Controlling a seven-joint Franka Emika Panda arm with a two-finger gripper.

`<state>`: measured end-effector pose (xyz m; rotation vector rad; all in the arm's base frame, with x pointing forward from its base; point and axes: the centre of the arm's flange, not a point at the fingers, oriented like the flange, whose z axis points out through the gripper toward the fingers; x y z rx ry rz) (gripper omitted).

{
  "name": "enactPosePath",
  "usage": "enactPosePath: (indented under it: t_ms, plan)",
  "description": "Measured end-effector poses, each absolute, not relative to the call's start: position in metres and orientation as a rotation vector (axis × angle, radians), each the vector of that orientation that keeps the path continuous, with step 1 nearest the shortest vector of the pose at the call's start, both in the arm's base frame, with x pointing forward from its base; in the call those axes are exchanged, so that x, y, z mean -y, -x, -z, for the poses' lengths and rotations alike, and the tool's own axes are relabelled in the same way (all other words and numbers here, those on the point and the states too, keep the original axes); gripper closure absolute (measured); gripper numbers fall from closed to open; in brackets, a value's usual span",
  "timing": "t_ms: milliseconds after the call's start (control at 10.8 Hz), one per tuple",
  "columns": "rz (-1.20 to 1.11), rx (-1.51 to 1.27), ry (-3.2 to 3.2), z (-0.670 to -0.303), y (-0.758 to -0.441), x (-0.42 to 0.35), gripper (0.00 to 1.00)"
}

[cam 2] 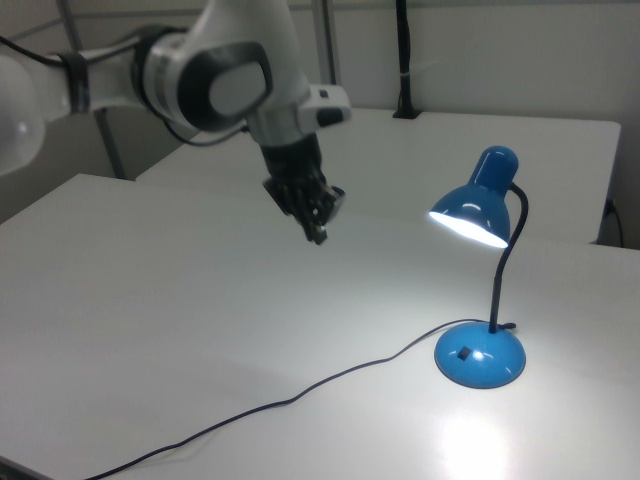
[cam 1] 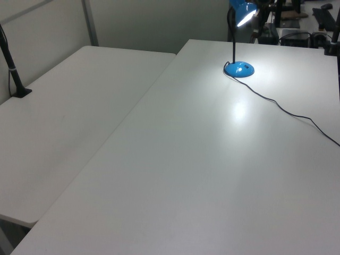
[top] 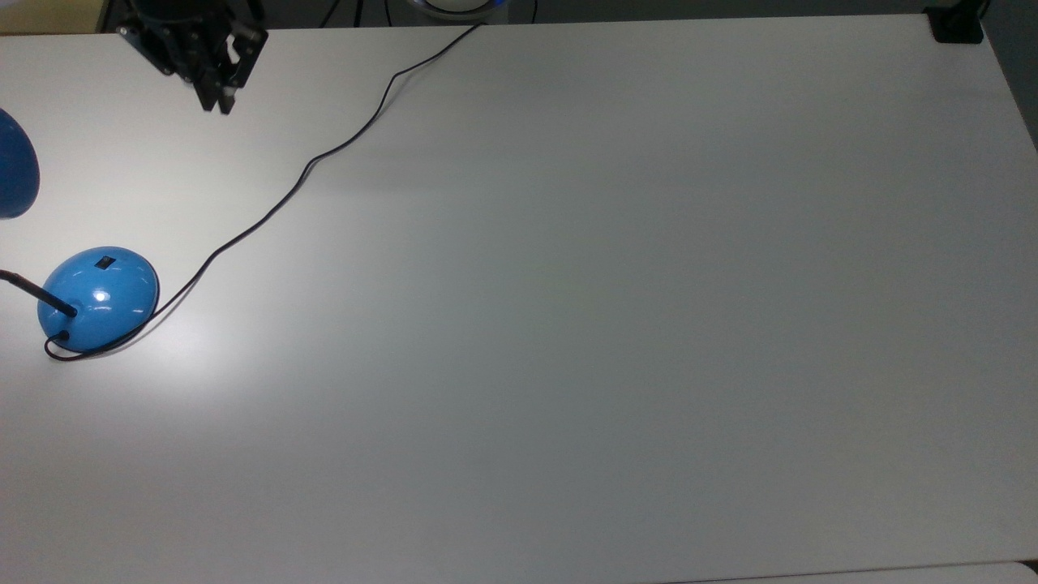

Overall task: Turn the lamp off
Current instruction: 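Move the gripper toward the blue lamp's base, then position the gripper above the black switch on the lamp base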

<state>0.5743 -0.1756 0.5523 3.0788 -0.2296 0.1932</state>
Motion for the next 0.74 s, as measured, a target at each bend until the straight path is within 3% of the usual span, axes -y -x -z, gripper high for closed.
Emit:
enactPosePath:
  t_ms: [93,371,742]
  plan:
    - [-0.259,0.226,-3.055,-0.524,-0.579,0.193,0.97]
    - [-0.352,0.245,-2.991,-0.459,-0.588,0.236,0.99]
    - [-0.442,0.225,-2.908,-0.411,-0.593,0.288,1.0]
